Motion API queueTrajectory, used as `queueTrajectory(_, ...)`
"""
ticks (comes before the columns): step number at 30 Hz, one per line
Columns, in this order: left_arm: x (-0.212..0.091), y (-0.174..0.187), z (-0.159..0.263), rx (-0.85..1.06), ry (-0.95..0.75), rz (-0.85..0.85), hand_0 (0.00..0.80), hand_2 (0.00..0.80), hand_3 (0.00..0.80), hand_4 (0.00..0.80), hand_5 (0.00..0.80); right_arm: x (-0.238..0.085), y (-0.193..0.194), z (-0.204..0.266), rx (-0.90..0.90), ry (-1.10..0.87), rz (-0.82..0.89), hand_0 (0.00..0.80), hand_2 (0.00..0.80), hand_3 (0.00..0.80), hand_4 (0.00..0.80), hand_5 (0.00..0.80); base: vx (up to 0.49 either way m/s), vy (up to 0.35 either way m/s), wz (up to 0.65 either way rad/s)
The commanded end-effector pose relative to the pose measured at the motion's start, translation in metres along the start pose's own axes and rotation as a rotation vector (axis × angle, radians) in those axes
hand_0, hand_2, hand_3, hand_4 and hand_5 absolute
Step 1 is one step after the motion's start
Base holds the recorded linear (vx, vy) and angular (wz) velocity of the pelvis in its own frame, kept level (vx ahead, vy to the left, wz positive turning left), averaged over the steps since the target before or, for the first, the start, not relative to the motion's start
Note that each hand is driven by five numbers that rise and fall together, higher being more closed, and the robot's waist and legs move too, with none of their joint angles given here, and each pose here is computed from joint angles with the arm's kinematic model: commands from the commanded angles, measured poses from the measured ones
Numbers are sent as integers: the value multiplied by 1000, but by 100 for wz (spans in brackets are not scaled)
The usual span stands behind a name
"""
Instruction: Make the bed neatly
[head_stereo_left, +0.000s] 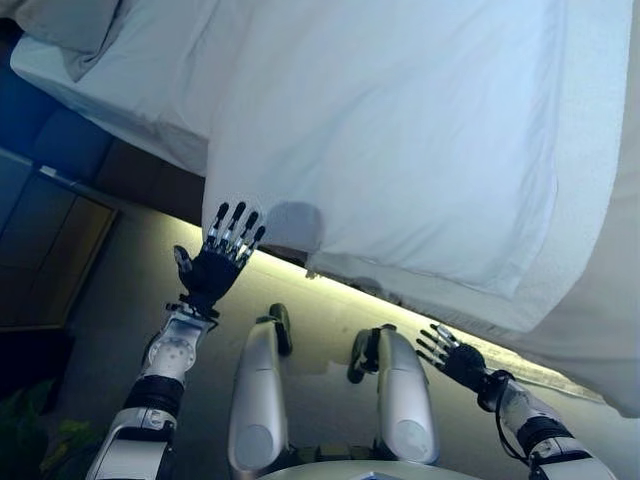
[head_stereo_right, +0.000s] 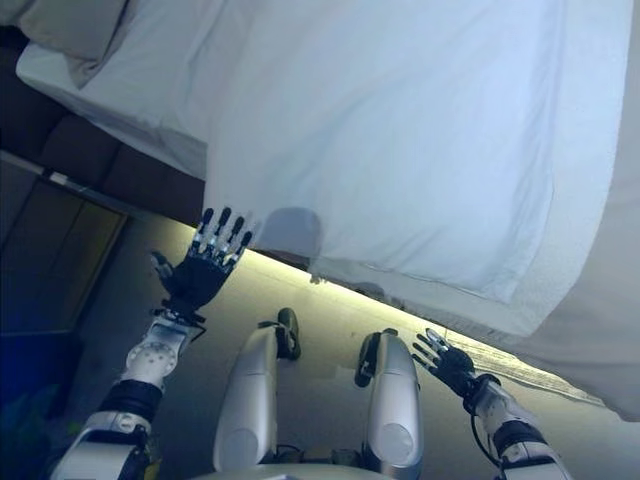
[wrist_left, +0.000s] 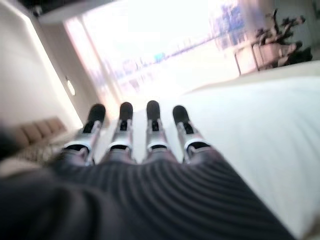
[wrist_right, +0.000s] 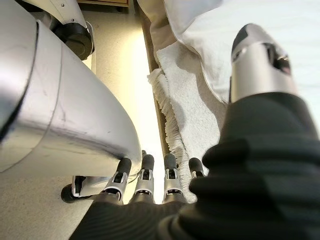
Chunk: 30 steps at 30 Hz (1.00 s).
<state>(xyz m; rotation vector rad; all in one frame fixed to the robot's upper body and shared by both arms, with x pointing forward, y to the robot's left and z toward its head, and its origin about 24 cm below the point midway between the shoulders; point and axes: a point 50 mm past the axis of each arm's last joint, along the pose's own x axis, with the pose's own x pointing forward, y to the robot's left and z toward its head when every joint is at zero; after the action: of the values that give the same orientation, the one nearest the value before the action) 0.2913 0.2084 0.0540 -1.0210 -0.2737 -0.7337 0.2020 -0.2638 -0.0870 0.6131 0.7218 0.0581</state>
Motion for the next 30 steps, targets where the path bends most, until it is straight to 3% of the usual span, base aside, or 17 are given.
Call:
queueTrajectory(1, 16, -9, 0, -24, -39, -84, 0, 0, 0, 0, 0, -7, -9, -16, 3, 42, -13, 0, 0, 0, 0, 0, 46, 12, -5)
queueTrajectory(11, 38, -12, 15, -49, -126, -117, 0, 0, 0, 0, 0, -9, -10, -10, 11, -21, -33, 0, 0, 0, 0, 0, 37, 15, -8)
queueTrajectory(21, 55, -2, 68, -31, -294, 12, 0, 0, 0, 0, 0, -25, -29, -5, 50, -75, -82, 0, 0, 0, 0, 0, -24, 26, -11)
queueTrajectory(30, 61, 5, 108, -24, -443, 135, 0, 0, 0, 0, 0, -22, -23, 8, 34, -122, -37, 0, 0, 0, 0, 0, -29, -4, -6)
